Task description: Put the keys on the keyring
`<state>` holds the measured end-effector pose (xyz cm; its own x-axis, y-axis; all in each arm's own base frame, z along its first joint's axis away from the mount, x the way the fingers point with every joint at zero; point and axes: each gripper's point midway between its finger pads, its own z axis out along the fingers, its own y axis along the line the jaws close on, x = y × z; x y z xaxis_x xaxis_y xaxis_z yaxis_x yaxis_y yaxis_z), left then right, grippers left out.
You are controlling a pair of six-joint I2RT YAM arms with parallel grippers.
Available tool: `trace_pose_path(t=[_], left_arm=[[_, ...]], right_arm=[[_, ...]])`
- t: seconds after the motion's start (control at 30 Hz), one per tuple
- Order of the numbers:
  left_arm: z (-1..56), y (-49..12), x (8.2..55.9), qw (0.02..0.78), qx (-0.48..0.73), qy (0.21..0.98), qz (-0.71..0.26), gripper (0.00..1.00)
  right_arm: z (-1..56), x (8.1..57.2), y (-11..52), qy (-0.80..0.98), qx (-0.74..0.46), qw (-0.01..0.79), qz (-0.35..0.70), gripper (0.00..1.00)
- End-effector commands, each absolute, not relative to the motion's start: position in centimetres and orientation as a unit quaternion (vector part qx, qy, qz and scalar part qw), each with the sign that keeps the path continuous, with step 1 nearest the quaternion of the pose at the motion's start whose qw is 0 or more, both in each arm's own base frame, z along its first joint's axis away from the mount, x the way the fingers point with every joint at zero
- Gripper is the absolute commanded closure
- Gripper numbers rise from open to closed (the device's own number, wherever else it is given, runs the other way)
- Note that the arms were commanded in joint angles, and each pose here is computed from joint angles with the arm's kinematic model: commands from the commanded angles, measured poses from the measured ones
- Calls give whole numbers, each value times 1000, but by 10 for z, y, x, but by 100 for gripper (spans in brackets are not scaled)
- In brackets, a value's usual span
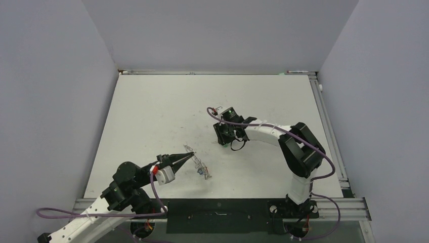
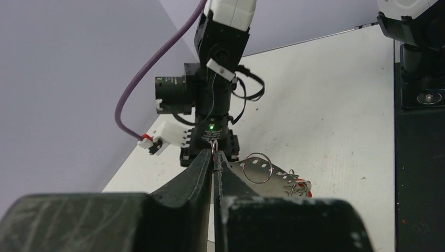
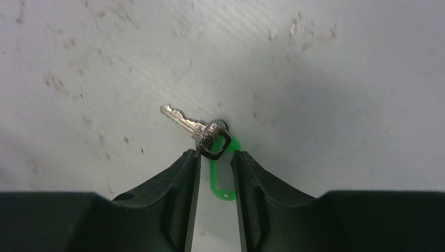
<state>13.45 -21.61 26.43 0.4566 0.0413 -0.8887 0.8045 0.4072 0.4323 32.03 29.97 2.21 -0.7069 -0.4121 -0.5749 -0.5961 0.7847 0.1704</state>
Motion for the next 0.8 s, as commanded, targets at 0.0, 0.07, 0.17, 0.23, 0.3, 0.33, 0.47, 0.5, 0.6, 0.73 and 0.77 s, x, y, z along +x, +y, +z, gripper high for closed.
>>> trace_pose_path(t=[0.0,0.07,0.17,0.23,0.3,0.33,0.47,0.5,0.6,0.73,0.77], left_arm=[[285,-217,133,732,463,418,-274,100],[284,-219,133,729,467,418,-274,100],[283,-220,134,728,469,420,-273,100],[283,-220,134,727,470,419,-273,100],[282,-221,134,726,471,419,-275,100],[282,-221,133,726,471,419,-276,100],[281,-220,133,726,471,419,-276,100],[281,-220,133,726,471,419,-275,100],[281,-221,134,726,471,418,-276,100],[279,-223,135,722,475,422,-274,100],[278,-223,135,721,476,422,-275,100]], right_arm=[[59,289,271,921,-247,253,164,68],[82,290,270,917,-233,275,174,67],[103,296,271,908,-225,303,180,61],[101,301,269,910,-220,308,171,53],[89,302,269,913,-230,296,163,51],[82,302,270,913,-239,287,162,51],[66,296,273,903,-279,273,178,50],[66,295,276,900,-285,273,185,50],[65,292,283,895,-292,271,201,50],[59,289,286,897,-290,268,200,51],[57,289,285,898,-289,268,197,51]])
